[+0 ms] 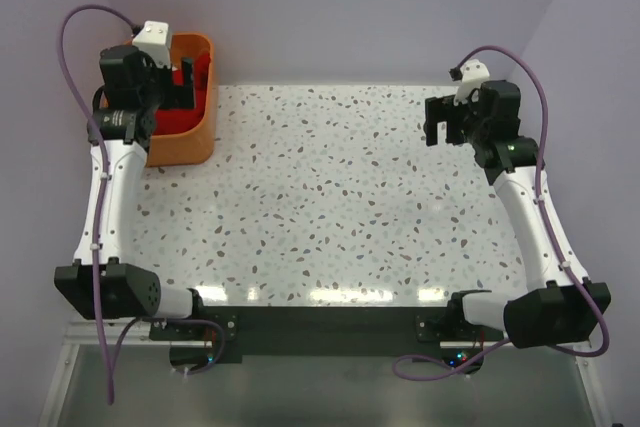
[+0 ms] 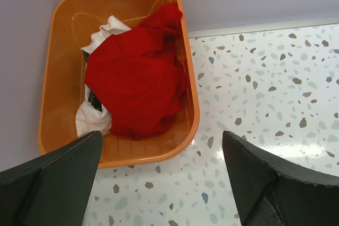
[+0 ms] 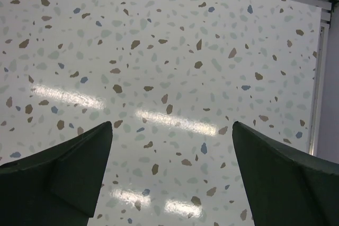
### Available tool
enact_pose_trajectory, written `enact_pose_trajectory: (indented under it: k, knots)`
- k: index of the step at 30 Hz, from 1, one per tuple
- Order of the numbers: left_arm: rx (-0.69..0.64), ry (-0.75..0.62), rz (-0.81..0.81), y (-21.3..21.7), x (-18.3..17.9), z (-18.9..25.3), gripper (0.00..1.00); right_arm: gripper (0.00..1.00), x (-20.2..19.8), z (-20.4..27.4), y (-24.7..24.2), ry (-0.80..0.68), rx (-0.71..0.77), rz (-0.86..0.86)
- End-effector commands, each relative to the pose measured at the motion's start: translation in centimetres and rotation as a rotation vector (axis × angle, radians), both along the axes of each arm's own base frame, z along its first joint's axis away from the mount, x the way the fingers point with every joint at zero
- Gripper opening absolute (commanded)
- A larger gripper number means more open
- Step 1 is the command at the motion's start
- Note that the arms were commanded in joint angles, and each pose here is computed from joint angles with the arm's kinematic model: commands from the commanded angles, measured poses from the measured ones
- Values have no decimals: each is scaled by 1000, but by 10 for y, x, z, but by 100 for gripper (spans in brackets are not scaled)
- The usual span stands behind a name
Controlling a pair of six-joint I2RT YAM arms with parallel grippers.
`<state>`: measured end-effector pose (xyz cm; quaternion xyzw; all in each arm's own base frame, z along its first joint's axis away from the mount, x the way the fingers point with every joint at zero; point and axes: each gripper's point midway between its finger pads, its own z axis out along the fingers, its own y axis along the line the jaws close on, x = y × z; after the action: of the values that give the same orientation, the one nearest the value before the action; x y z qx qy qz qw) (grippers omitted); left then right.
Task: Fold and stack the t-shirts
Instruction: Grab the tshirt from the pile
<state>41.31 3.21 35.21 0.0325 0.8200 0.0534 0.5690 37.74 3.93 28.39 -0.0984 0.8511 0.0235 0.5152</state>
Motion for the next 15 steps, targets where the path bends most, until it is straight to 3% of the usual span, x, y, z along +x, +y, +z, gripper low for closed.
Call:
enact_pose_trajectory:
  k: [1,6,10,15]
  knots:
    - [7,-1,50,10,11,7,100,99,7,10,-4,-53,3,-28]
    - [3,49,71,17,41,-2,100,99,8,8,-3,-48,-10,-12]
    - [1,17,105,26,70,9,100,99,6,6,-4,-39,-35,2]
    - [-48,22,146,50,114,-10,100,99,3,-2,-10,-17,-69,-6]
